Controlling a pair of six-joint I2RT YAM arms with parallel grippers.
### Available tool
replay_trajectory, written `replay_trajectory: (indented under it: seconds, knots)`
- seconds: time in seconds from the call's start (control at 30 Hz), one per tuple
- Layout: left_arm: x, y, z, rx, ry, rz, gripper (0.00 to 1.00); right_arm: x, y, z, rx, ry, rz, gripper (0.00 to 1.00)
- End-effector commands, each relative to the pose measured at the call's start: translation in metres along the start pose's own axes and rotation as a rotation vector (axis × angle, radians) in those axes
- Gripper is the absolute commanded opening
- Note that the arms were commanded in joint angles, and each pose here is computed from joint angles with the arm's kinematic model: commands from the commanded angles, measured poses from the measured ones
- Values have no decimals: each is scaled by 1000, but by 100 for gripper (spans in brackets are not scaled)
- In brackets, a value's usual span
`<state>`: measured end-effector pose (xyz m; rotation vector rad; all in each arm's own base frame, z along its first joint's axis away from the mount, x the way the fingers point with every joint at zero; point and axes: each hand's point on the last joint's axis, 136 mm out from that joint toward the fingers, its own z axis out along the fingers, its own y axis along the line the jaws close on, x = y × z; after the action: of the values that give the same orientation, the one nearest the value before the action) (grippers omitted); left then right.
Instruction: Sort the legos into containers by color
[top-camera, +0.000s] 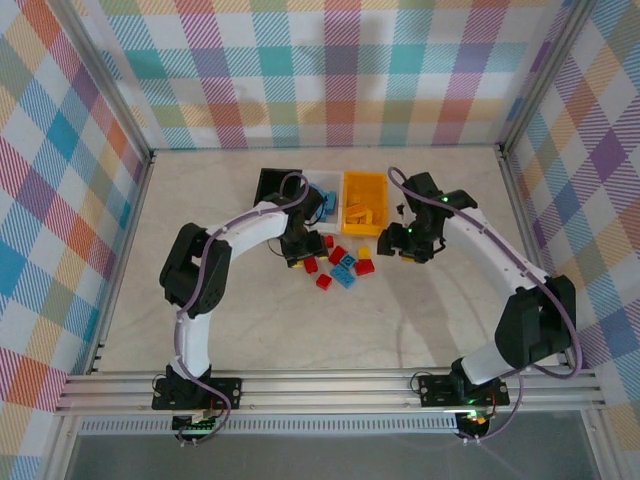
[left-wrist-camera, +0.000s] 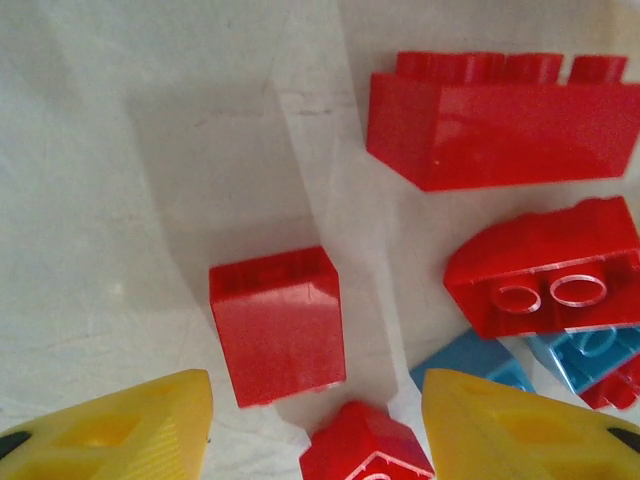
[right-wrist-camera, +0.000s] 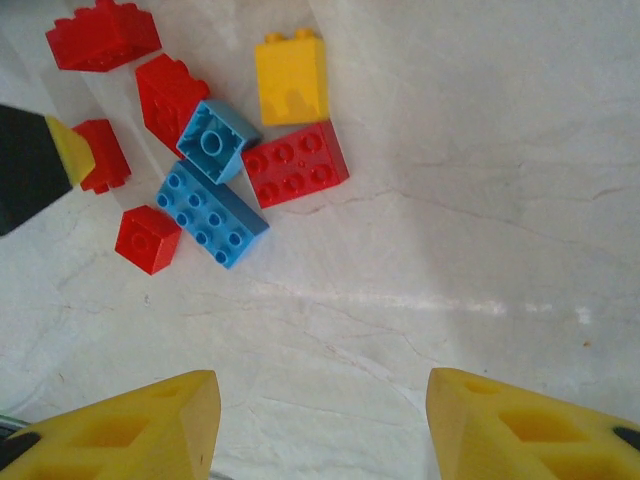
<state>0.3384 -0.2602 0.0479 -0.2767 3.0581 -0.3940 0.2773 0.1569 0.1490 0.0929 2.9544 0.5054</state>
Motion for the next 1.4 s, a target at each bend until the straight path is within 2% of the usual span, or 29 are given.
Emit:
replay_trajectory:
  seconds: [0.0, 0.4, 0.63, 0.8, 1.03, 1.17, 1.37]
  knots:
    - [1, 4, 5, -77, 10, 33, 57, 9, 5, -4, -41, 3, 31, 57]
    - [4, 19, 23, -170, 30, 41, 55, 5, 10, -1, -53, 16, 25, 57]
    - [6, 23, 30, -185, 38, 44, 46, 7, 13, -2, -59, 17, 18, 57]
    - [7, 24, 26, -187, 38, 50, 35, 12, 12, 0, -62, 20, 25, 57]
    - [15, 28, -5, -158, 1, 63, 33, 27, 20, 16, -63, 66, -9, 57]
    - [18, 25, -31, -105, -29, 58, 34, 38, 13, 34, 8, 118, -46, 57]
    - [9, 20, -79, -32, -104, 59, 36, 30, 7, 60, 59, 151, -75, 57]
